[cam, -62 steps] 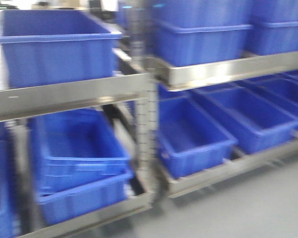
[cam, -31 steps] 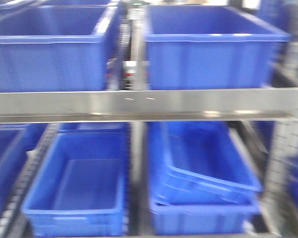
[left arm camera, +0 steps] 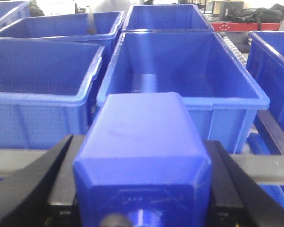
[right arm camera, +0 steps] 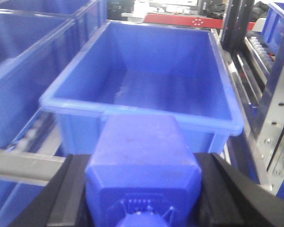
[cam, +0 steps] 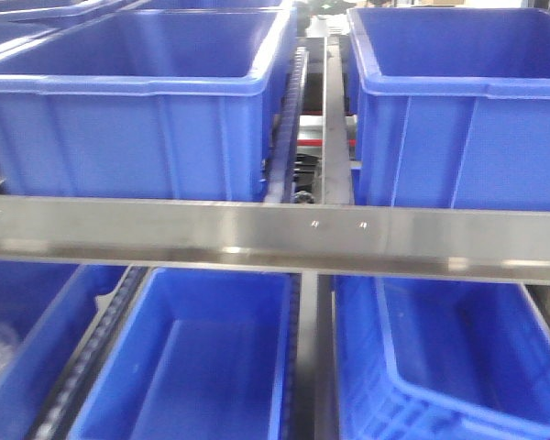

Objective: Pick and sort blue part to right shelf
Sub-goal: 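Drive the base up to the shelf rack of blue bins, then lower the left gripper into a blue bin and open it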

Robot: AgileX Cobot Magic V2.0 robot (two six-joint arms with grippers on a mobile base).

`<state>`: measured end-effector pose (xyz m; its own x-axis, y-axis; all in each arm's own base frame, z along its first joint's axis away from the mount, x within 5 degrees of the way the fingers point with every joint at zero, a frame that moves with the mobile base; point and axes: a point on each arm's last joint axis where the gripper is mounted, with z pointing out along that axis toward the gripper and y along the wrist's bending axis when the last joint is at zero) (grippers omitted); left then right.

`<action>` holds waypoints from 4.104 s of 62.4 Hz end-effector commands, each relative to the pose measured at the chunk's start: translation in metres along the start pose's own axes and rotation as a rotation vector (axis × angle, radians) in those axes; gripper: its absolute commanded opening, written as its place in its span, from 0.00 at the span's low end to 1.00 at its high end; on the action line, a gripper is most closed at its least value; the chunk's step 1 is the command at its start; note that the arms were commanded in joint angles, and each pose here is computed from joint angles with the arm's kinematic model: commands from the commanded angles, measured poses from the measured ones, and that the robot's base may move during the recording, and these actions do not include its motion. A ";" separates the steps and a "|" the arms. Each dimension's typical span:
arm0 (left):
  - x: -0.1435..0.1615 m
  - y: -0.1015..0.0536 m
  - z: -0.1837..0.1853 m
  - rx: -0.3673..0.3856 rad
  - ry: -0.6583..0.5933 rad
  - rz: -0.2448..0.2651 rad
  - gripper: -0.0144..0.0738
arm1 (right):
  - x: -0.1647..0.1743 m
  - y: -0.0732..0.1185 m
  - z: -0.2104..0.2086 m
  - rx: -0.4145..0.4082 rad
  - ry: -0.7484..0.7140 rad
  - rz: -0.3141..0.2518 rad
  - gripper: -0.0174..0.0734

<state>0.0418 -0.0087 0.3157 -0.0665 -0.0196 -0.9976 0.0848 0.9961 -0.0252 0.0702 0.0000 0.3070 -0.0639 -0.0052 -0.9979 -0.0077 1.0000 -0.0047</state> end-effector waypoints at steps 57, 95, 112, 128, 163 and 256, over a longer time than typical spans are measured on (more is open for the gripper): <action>-0.018 0.001 -0.003 -0.012 -0.107 -0.013 0.60 | -0.017 0.000 -0.002 -0.001 -0.113 -0.015 0.62; -0.017 0.001 -0.002 -0.012 -0.101 -0.014 0.60 | -0.017 0.000 -0.001 -0.001 -0.107 -0.015 0.62; -0.018 0.001 -0.002 -0.015 -0.103 -0.009 0.60 | -0.018 0.000 -0.001 -0.001 -0.116 -0.015 0.62; -0.020 0.001 -0.002 -0.018 -0.128 -0.014 0.60 | -0.018 0.000 -0.001 -0.001 -0.116 -0.015 0.62; -0.040 -0.003 0.043 0.075 0.008 -0.029 0.60 | -0.044 0.001 0.024 -0.005 -0.066 -0.006 0.62; -0.024 -0.020 0.224 0.156 0.362 -0.071 0.93 | -0.019 0.026 0.154 -0.124 0.083 -0.018 0.85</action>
<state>0.2665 -0.0486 0.2967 -0.5274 0.0022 -0.8496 0.2217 0.9657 -0.1351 0.2226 0.0270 0.2869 -0.2950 -0.0394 -0.9547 -0.1260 0.9920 -0.0020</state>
